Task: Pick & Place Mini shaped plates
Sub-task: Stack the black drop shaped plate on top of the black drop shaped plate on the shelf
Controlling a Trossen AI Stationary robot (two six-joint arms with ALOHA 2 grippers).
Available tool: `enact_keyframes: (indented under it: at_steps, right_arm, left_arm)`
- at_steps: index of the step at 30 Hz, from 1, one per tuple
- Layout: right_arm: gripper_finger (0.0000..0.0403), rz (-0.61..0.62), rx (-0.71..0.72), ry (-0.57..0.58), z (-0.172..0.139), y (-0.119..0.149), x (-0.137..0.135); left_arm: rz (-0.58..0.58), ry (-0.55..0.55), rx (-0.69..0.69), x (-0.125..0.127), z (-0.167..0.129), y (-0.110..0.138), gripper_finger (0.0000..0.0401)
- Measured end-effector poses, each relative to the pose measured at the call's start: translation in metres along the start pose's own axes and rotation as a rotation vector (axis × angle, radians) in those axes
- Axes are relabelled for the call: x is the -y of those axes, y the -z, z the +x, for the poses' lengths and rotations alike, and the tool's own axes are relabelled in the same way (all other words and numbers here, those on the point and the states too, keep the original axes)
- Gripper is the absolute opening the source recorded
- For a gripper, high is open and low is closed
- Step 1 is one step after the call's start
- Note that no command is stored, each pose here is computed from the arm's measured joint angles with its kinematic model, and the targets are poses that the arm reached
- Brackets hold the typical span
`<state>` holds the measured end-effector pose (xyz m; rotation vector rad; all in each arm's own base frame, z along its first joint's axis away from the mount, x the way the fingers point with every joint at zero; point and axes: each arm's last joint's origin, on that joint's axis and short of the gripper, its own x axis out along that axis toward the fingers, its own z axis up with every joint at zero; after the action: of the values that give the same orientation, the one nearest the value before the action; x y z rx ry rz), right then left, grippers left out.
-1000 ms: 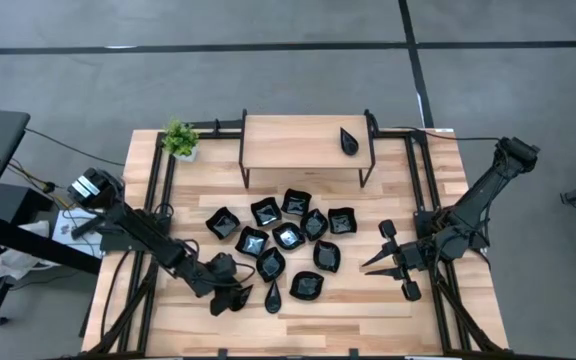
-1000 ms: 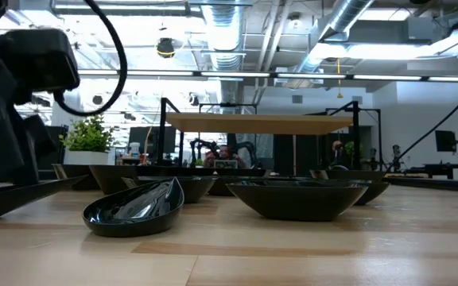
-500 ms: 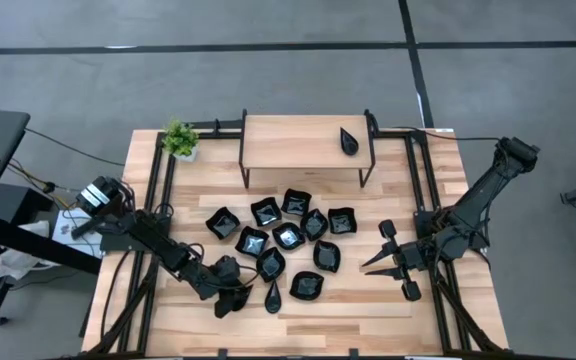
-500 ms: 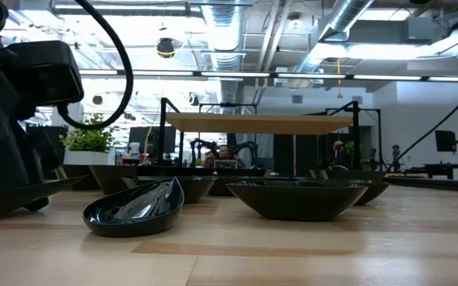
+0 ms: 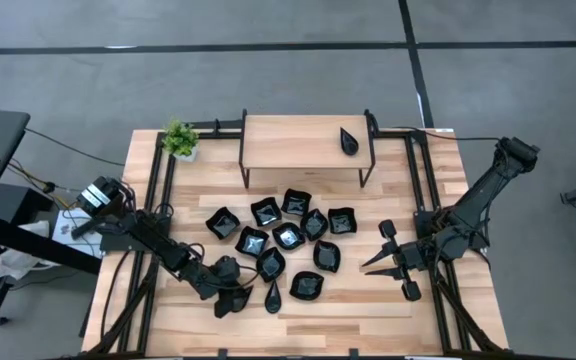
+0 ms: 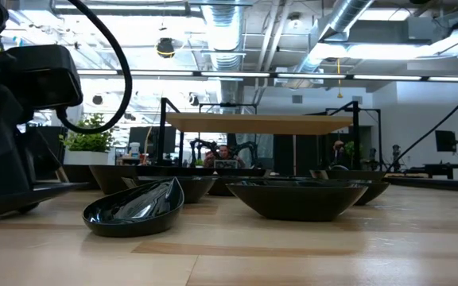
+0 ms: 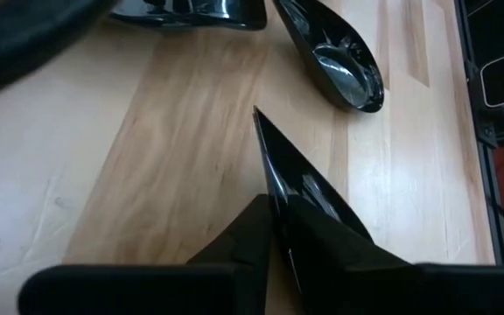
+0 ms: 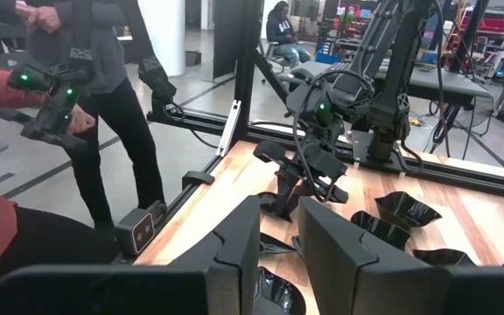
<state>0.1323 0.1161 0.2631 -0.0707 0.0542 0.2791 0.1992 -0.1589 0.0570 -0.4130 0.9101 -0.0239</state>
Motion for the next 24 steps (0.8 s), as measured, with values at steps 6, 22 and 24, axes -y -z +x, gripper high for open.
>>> enact_keyframes:
  at_steps: [6,22,24]
  right_arm:
    - [0.0077,0.0,0.0,0.0,0.0,0.0,0.0]
    - [0.0077,0.0,0.0,0.0,0.0,0.0,0.0]
    - [0.0077,-0.001,0.0,0.0,0.0,0.0,0.0]
  left_arm:
    - [-0.005,0.018,0.003,0.0013,-0.0001,-0.0004,0.0029]
    - [-0.01,0.025,0.026,0.0023,0.0,-0.0024,0.0025]
    - [-0.01,0.026,0.028,0.0024,0.0,-0.0025,0.0025]
